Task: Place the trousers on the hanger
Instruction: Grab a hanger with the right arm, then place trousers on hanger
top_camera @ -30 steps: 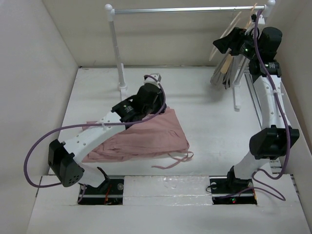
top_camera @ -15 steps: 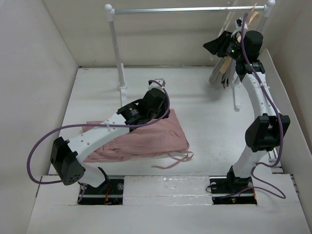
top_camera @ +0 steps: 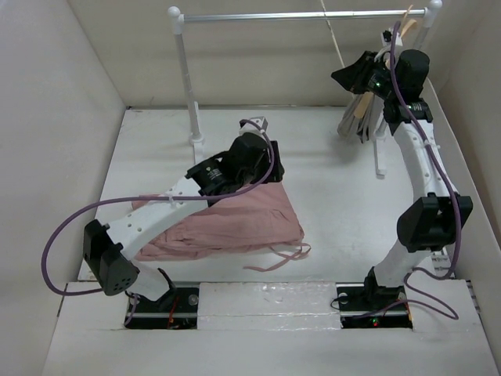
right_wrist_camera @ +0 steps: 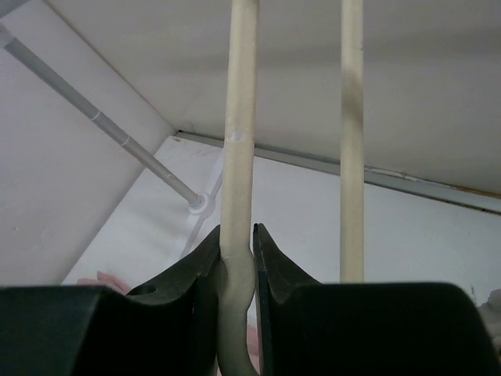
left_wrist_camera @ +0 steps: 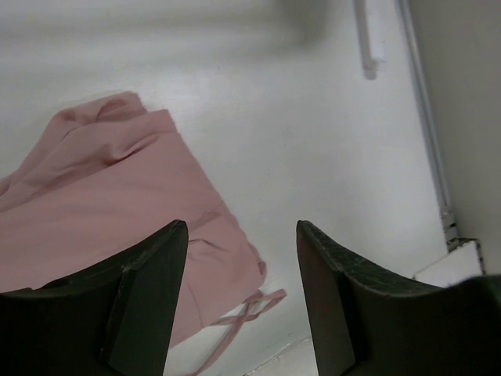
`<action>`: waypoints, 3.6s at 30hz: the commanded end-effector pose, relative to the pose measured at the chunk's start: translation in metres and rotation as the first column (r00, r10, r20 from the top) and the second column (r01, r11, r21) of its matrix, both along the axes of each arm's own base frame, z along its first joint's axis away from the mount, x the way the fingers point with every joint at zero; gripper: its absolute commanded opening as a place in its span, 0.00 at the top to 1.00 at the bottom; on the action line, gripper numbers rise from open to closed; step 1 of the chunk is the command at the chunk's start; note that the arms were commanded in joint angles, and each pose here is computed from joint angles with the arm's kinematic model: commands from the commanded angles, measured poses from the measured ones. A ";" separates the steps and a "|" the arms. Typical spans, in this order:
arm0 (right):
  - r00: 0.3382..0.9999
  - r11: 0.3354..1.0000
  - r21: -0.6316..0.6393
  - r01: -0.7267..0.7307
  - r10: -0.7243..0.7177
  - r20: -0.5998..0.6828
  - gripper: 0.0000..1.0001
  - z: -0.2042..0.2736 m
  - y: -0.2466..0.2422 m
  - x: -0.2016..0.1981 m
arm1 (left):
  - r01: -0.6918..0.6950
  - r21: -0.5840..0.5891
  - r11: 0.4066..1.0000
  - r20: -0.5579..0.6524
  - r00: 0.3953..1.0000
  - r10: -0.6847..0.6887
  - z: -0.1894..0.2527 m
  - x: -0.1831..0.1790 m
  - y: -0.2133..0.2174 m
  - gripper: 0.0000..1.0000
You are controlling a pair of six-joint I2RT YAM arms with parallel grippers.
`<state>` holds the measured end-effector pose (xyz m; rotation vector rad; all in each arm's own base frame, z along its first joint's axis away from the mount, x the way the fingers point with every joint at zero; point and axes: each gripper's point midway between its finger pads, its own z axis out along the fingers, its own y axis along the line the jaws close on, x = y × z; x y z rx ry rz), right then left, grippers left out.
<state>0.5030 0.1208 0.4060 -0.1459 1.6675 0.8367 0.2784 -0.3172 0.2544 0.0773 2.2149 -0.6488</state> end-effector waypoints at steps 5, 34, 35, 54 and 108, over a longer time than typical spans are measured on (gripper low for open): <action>0.978 0.996 -0.074 -0.055 0.069 0.199 0.91 0.049 0.006 -0.055 | 0.079 -0.142 0.987 0.158 0.986 -0.056 0.098 0.005 -0.019 0.45; 0.997 0.955 -0.288 -0.071 0.063 -0.036 0.97 -0.092 0.030 -0.162 | 0.016 -0.407 0.913 0.172 0.983 0.059 0.138 0.054 -0.081 0.28; 0.996 0.954 -0.290 -0.080 0.067 -0.053 0.97 -0.100 0.032 -0.167 | 0.006 -0.407 0.913 0.170 0.983 0.070 0.136 0.056 -0.082 0.29; 0.997 0.940 -0.335 -0.058 0.039 -0.061 0.96 -0.112 0.051 -0.211 | -0.061 -0.381 0.923 0.065 0.994 0.092 0.076 0.076 -0.107 0.66; 0.906 0.832 -0.364 -0.420 0.359 -0.223 0.94 -0.224 0.032 -0.251 | -0.366 -0.380 0.849 -0.287 0.920 0.268 -0.130 -0.045 -0.072 1.00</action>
